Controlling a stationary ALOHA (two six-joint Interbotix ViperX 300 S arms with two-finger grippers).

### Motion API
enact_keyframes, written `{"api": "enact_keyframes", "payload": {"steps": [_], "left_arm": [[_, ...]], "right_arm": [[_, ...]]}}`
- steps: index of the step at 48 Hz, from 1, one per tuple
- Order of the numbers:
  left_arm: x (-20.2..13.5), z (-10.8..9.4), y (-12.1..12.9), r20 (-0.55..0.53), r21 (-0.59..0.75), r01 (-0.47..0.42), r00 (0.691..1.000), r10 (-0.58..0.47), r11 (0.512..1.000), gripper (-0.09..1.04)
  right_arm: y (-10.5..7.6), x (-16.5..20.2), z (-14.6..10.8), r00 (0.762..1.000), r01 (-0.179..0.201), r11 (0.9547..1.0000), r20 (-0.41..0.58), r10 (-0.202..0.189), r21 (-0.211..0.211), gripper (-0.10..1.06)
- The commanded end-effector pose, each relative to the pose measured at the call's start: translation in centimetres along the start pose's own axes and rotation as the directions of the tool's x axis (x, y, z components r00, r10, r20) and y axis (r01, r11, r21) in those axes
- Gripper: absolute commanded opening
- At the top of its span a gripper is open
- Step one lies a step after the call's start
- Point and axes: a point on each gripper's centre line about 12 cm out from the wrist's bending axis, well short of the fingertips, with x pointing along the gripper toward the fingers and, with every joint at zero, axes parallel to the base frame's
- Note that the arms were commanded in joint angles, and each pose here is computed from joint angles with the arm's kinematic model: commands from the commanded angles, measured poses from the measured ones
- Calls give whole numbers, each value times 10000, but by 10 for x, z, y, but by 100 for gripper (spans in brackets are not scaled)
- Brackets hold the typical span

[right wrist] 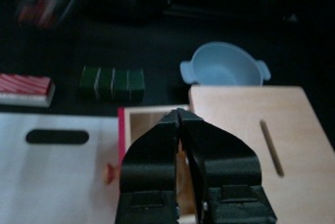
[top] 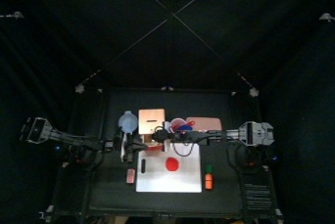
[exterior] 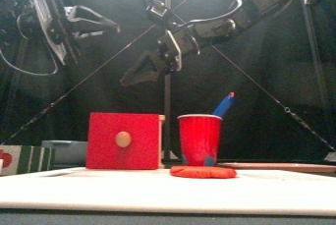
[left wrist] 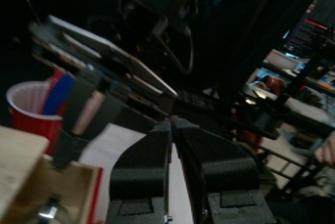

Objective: Get the cutter from the drawer then cut the dough then place the extra dough in the bowl
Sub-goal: Place the cutter on the board

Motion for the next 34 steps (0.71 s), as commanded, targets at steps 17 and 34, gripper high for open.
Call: {"api": "enact_keyframes", "payload": {"steps": [17,34], "left_arm": [[-24,36,10,1534,2686,-642,9879,231,9611,50],[-26,32,13,1425,2671,-722,9892,348,9610,50]], "right_arm": [[5,-5,-5,9859,-25,9994,-1671,82,343,61],[3,17,-11,9814,-6,9995,-1920,69,325,72]]}}
